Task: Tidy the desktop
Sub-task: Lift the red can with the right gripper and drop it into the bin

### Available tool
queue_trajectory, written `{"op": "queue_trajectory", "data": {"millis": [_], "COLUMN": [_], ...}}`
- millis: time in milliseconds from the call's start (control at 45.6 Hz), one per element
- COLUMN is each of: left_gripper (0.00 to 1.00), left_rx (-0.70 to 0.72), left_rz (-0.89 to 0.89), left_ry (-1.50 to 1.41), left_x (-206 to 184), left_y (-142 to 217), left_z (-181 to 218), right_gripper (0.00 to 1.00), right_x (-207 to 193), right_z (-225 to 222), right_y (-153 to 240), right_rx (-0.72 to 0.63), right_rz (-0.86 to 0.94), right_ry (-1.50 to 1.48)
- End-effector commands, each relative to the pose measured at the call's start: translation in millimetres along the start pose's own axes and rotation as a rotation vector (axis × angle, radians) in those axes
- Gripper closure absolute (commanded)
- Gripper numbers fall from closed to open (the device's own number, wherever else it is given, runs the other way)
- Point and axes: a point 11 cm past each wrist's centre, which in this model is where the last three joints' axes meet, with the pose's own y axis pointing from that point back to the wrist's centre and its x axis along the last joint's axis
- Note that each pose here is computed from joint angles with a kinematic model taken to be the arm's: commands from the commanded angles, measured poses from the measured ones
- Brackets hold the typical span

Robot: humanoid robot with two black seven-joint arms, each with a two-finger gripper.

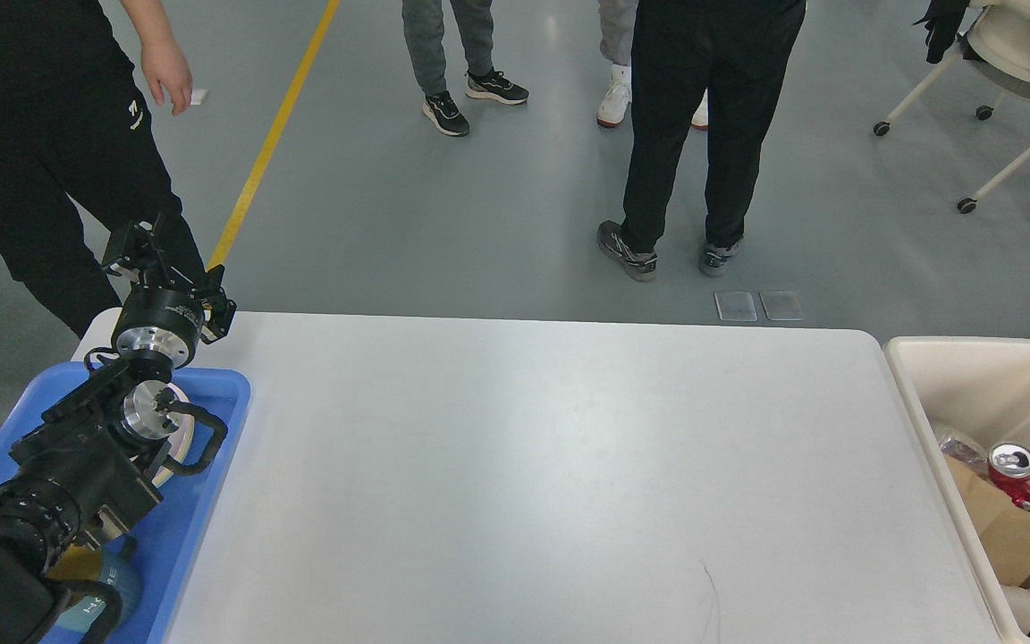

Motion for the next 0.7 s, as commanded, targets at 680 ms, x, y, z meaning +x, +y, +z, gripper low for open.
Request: {"op": "queue_trajectory", "data": {"millis": [680], "left_gripper": [0.04], "left_rx": [0.000], "left_rz": [0.000], "left_ry": [0.000], "left_x": [-0.1], "left_y": [0.0], "left_z": [-0.1], "right_gripper": [0.00], "right_x": [-60.5], "right_z": [-173.6], "right_y": [77.4], "right_rx": [0.852], "right_rz": [-0.379], "right_ry": [-1.263]}}
